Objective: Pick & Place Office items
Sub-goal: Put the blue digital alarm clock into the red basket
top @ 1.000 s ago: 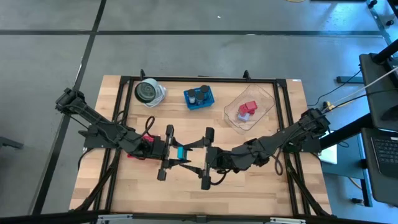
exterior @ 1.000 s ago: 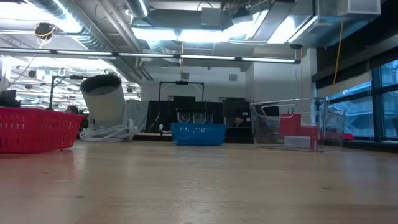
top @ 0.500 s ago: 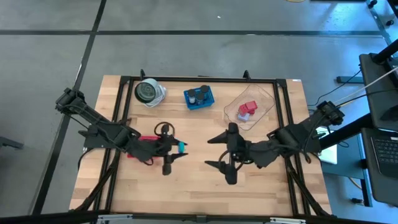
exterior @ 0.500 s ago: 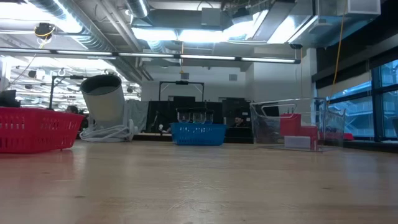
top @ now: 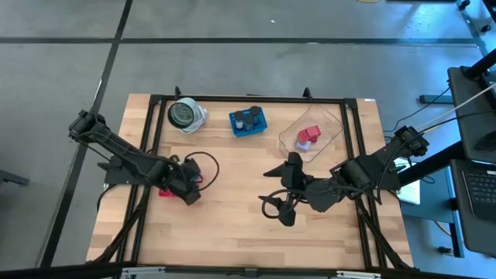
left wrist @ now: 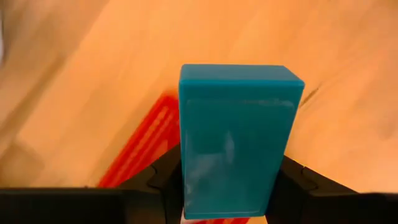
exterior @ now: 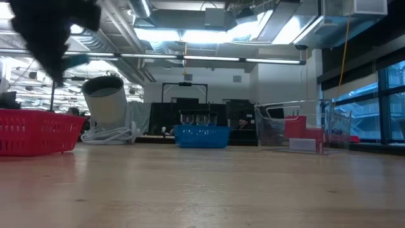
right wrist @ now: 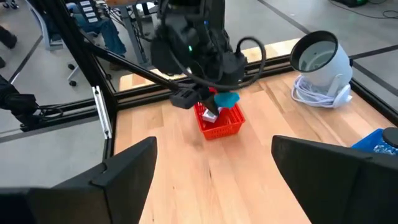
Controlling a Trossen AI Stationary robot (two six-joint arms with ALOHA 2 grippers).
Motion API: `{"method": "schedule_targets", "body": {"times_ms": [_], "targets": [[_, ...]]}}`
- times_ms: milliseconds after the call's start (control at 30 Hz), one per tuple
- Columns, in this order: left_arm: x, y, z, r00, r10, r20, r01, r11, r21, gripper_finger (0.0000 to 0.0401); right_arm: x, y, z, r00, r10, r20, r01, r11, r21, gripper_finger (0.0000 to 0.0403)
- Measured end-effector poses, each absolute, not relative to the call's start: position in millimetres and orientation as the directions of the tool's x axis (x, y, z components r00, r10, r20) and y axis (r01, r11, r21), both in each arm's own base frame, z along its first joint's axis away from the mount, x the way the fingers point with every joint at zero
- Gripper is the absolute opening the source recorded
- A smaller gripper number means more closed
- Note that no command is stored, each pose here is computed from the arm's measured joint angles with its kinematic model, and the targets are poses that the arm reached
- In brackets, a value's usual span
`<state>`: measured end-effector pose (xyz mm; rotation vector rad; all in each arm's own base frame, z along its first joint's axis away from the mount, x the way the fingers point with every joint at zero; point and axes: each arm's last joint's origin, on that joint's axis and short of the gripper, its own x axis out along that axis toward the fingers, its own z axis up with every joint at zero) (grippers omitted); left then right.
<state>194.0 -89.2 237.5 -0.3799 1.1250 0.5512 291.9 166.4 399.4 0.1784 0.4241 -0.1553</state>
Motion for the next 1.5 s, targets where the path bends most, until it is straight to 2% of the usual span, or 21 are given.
{"method": "schedule_targets", "body": {"times_ms": [233, 533, 767, 1500], "targets": [[174, -84, 204, 0.138, 0.192, -0.972, -0.638, 0.768, 0.061, 0.0156, 292, 166, 399, 0.897, -0.113, -0.427, 0.185, 0.974, 0.132, 0.0319], [162, -78, 183, 0.038, 0.161, -0.986, -0.657, 0.747, 0.096, 0.0155, 292, 166, 399, 0.897, -0.11, -0.427, 0.183, 0.974, 0.133, 0.0319], [164, -80, 182, 0.046, 0.132, -0.99, -0.658, 0.75, 0.069, 0.0154, 292, 166, 399, 0.897, -0.11, -0.428, 0.184, 0.974, 0.135, 0.0319], [169, -81, 183, 0.115, 0.16, -0.98, -0.687, 0.726, 0.038, 0.0156, 292, 166, 399, 0.897, -0.11, -0.427, 0.184, 0.974, 0.136, 0.0319]]}}
